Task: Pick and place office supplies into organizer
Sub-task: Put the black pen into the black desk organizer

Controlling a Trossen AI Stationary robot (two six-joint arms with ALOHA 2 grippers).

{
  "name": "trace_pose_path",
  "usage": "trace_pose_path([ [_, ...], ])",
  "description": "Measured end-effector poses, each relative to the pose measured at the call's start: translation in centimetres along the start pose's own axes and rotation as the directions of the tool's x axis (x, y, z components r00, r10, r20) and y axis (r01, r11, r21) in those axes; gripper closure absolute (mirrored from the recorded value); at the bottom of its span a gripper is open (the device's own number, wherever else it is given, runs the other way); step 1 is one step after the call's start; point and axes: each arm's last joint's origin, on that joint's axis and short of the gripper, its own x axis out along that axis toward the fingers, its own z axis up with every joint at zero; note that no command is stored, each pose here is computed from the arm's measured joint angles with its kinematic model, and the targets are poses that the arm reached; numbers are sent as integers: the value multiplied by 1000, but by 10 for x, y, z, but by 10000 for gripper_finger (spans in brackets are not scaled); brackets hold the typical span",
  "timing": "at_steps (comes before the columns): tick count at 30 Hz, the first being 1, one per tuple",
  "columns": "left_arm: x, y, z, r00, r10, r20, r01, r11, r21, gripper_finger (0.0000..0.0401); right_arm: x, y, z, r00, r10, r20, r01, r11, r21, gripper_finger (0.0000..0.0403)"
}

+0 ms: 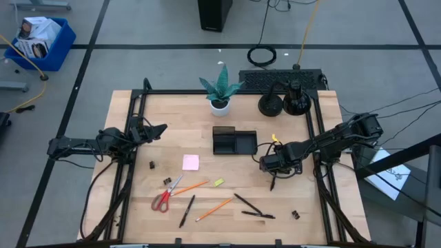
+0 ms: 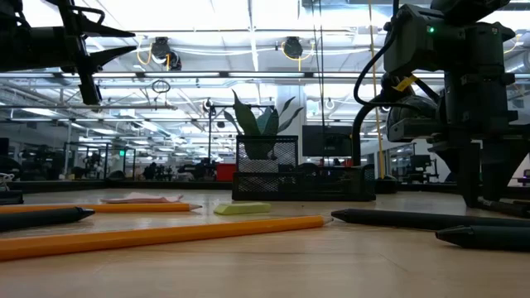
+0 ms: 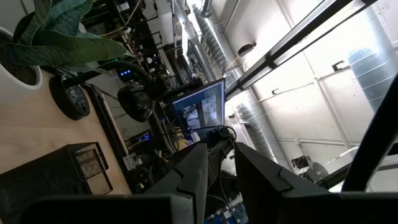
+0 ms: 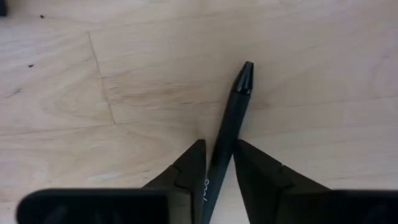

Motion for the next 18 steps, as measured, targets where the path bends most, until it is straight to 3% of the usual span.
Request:
trace_pose_path([
  [9, 0, 0, 0, 1000, 0, -1, 0, 1000, -1, 316, 7, 4, -2, 1000, -2, 6, 2, 1000, -28, 379],
  [18, 0, 0, 0, 1000, 1, -1, -1, 1000, -1, 316, 2, 4, -1, 1000, 27, 6, -26, 997, -75, 382],
])
